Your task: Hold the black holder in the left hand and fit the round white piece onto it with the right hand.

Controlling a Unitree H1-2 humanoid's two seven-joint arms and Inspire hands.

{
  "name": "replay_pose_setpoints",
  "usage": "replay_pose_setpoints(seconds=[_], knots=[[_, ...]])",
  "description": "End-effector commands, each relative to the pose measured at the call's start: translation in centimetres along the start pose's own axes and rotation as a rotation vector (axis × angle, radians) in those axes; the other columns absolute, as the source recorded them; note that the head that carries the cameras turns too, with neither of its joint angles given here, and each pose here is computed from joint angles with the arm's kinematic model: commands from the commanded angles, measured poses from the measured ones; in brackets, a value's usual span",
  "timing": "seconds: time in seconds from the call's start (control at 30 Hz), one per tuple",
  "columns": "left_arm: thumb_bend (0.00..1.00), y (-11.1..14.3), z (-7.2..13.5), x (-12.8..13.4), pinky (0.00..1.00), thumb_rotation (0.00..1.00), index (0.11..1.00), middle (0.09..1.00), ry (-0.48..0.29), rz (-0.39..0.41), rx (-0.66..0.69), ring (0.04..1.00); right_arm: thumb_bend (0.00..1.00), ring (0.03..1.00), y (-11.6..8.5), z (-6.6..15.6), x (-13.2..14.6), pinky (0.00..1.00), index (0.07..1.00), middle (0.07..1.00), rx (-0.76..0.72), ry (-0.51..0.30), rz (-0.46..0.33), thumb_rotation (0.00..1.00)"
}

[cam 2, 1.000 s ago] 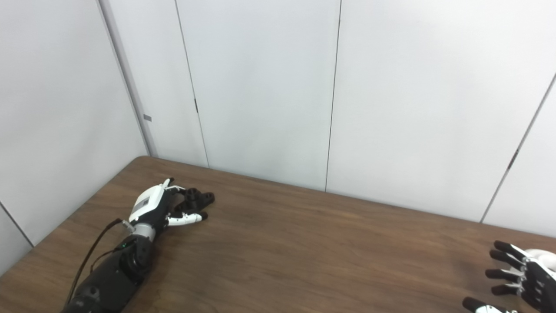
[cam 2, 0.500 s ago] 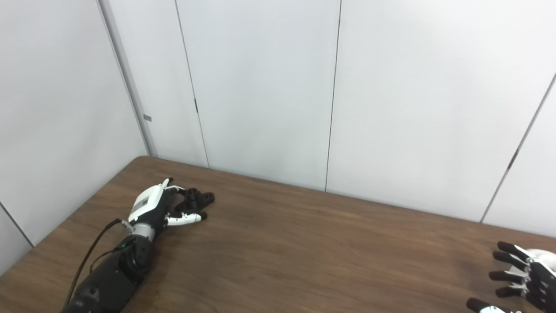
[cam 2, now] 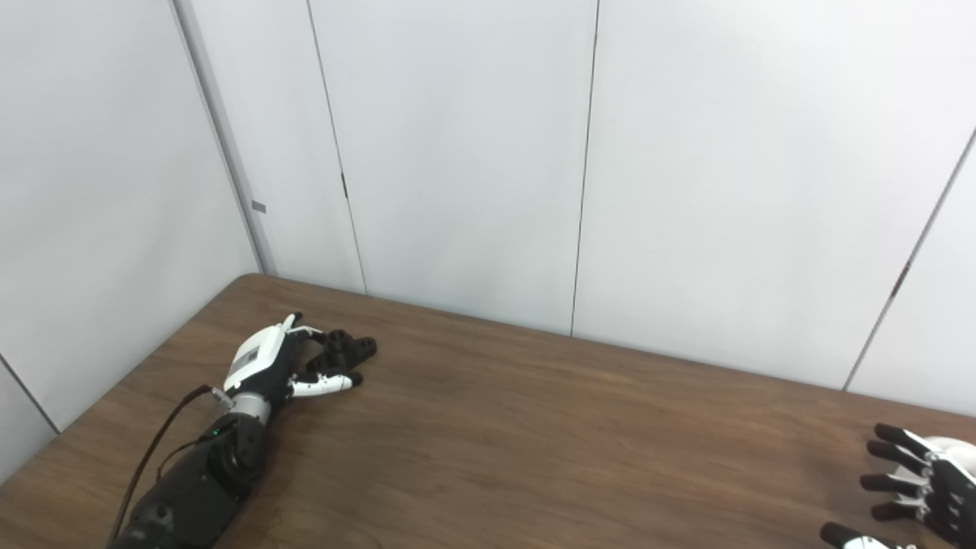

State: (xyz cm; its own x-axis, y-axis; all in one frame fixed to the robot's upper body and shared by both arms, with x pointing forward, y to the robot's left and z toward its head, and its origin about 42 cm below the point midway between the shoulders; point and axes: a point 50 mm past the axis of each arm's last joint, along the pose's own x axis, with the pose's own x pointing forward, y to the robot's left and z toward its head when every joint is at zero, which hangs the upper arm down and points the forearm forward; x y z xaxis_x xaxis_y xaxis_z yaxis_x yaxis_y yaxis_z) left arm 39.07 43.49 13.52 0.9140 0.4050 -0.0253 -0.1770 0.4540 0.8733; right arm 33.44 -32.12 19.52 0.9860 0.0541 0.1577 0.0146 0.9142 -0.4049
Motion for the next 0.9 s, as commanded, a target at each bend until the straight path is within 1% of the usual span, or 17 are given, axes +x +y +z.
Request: replay_pose_setpoints(seconds=[0.0,0.07,0.13,0.17,0.2,0.27,0.37,0.47,0.63,0.87], knots=[[0.86,0.4,-1.6,-0.3,1.0,0.15,0.709,1.0,0.062,-0.002,0.04,1.0,0.79,0.655,-1.3,2.0,1.0,0.53,0.802,0.779,-0.017,-0.1,-0.019,0.17],[0.86,0.2,-1.7,-0.2,1.0,0.15,0.688,1.0,0.054,0.003,0.042,1.0,0.79,0.653,-1.3,2.0,1.0,0.53,0.803,0.779,-0.024,-0.102,-0.019,0.18],[0.84,-0.1,-1.8,-0.2,0.98,0.12,0.636,0.997,0.048,0.013,0.038,1.0,0.79,0.652,-1.4,2.1,1.0,0.53,0.804,0.779,-0.03,-0.101,-0.02,0.18],[0.69,-0.3,-1.8,-0.2,0.99,0.09,0.565,0.985,0.046,0.02,0.032,1.0,0.78,0.651,-1.3,2.1,1.0,0.53,0.804,0.779,-0.03,-0.1,-0.02,0.18],[0.58,-0.5,-1.8,-0.2,1.0,0.07,0.513,0.958,0.04,0.032,0.026,1.0,0.78,0.652,-1.3,2.1,0.9,0.53,0.803,0.778,-0.029,-0.1,-0.02,0.19],[0.54,-0.8,-1.8,-0.3,1.0,0.06,0.492,0.928,0.025,0.056,0.009,1.0,0.78,0.653,-1.3,2.1,0.9,0.53,0.802,0.779,-0.029,-0.1,-0.02,0.19],[0.53,-1.4,-1.7,-0.3,1.0,0.06,0.486,0.902,0.008,0.081,-0.001,0.992,0.79,0.652,-1.4,2.0,0.8,0.53,0.804,0.779,-0.036,-0.101,-0.022,0.2],[0.52,-1.7,-1.6,-0.2,1.0,0.06,0.485,0.901,-0.003,0.087,-0.006,0.993,0.78,0.652,-1.5,2.0,0.7,0.52,0.803,0.777,-0.039,-0.1,-0.024,0.2],[0.52,-2.1,-1.2,-0.1,1.0,0.06,0.485,0.906,-0.016,0.077,-0.011,0.999,0.78,0.641,-1.4,2.1,0.6,0.51,0.797,0.771,-0.033,-0.097,-0.028,0.2],[0.52,-2.5,-0.6,-0.4,1.0,0.06,0.485,0.916,-0.039,0.05,-0.041,1.0,0.78,0.649,-1.4,1.9,0.3,0.51,0.796,0.771,-0.037,-0.095,-0.032,0.22]])
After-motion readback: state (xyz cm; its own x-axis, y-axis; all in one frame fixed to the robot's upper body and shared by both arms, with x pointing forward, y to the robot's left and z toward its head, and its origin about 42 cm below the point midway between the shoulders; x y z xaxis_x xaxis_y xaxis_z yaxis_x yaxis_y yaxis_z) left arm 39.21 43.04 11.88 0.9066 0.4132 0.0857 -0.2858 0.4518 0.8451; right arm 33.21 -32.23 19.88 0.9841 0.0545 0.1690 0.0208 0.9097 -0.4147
